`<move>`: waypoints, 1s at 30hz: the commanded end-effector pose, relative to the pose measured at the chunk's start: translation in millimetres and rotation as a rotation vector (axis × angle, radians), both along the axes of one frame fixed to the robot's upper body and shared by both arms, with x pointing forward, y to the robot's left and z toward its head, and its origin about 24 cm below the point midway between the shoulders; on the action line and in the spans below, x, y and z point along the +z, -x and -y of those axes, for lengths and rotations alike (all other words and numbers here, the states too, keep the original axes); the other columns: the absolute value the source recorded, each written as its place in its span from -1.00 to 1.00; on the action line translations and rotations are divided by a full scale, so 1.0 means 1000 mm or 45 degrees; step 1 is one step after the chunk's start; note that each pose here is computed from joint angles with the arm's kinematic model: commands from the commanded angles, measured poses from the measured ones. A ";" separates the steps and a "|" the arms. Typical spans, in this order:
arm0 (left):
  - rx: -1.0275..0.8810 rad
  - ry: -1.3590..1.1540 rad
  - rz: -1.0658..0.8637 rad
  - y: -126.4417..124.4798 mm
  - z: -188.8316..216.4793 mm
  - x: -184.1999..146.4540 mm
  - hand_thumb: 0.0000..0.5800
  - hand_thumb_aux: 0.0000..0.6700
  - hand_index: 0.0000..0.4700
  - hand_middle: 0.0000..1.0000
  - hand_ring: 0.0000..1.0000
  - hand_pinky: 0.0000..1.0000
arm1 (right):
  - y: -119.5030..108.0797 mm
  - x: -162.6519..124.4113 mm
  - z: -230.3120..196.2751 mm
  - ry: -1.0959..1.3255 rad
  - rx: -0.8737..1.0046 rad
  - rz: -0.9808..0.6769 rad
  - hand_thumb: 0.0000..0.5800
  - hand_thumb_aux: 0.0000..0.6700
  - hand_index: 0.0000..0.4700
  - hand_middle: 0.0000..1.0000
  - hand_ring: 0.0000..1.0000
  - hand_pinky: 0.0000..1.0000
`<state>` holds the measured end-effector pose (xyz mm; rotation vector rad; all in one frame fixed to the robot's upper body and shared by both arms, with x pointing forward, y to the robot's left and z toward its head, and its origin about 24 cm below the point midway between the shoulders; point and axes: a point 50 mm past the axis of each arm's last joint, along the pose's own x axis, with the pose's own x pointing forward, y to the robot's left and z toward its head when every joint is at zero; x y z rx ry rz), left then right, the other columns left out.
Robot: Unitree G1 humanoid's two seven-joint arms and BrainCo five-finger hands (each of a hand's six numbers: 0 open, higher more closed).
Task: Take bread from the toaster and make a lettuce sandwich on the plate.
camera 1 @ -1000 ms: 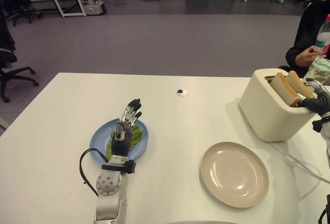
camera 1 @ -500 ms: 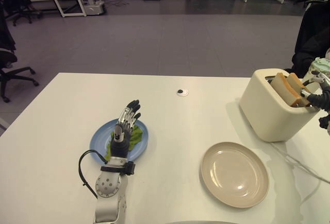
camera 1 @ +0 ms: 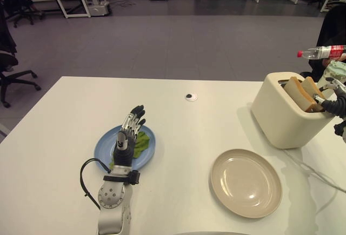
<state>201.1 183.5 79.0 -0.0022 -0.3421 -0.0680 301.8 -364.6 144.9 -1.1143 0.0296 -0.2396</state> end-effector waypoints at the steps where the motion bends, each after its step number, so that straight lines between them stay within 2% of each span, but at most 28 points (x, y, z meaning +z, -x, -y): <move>1: -0.004 0.000 -0.009 0.001 0.000 0.000 -1.00 -1.00 -1.00 -1.00 -1.00 -1.00 | 0.005 -0.017 0.002 0.015 -0.012 -0.120 1.00 1.00 1.00 -1.00 -1.00 -1.00; 11: -0.004 0.001 -0.010 0.002 0.000 0.000 -1.00 -1.00 -1.00 -1.00 -1.00 -1.00 | 0.004 -0.024 -0.009 -0.003 0.062 -0.196 1.00 1.00 1.00 -1.00 -1.00 -1.00; 12: -0.002 0.001 -0.010 0.003 0.000 0.000 -1.00 -1.00 -1.00 -1.00 -1.00 -1.00 | 0.003 -0.024 -0.009 -0.001 0.065 -0.201 0.92 0.61 0.61 -1.00 -1.00 -1.00; 14: -0.001 0.001 -0.009 0.003 0.000 0.000 -1.00 -1.00 -1.00 -1.00 -1.00 -1.00 | 0.003 -0.024 -0.009 0.003 0.066 -0.207 0.88 0.51 0.51 -1.00 -1.00 -1.00; 15: -0.001 0.002 -0.009 0.003 0.000 0.000 -1.00 -1.00 -1.00 -1.00 -1.00 -1.00 | 0.003 -0.024 -0.009 0.006 0.065 -0.207 1.00 0.93 0.93 -1.00 -1.00 -1.00; 16: -0.001 0.002 -0.009 0.003 0.000 0.000 -1.00 -1.00 -1.00 -1.00 -1.00 -1.00 | 0.003 -0.023 -0.009 0.008 0.064 -0.207 1.00 1.00 1.00 -1.00 -1.00 -1.00; 20: -0.003 0.001 -0.009 0.003 0.000 0.000 -1.00 -1.00 -1.00 -1.00 -1.00 -1.00 | 0.002 -0.016 -0.009 0.006 0.064 -0.159 1.00 1.00 1.00 -1.00 -1.00 -1.00; 24: -0.002 0.001 -0.007 0.002 0.001 0.000 -1.00 -1.00 -1.00 -1.00 -1.00 -1.00 | -0.002 0.008 -0.013 -0.022 0.086 0.026 1.00 1.00 1.00 -1.00 -1.00 -1.00; 28: -0.005 0.002 -0.003 0.001 0.001 0.001 -1.00 -1.00 -1.00 -1.00 -1.00 -1.00 | -0.003 0.044 -0.020 -0.117 0.152 0.281 1.00 1.00 1.00 -1.00 -1.00 -1.00; 30: -0.005 0.001 0.001 0.000 0.002 0.001 -1.00 -1.00 -1.00 -1.00 -1.00 -1.00 | 0.000 0.075 -0.022 -0.192 0.191 0.488 1.00 1.00 1.00 -1.00 -1.00 -1.00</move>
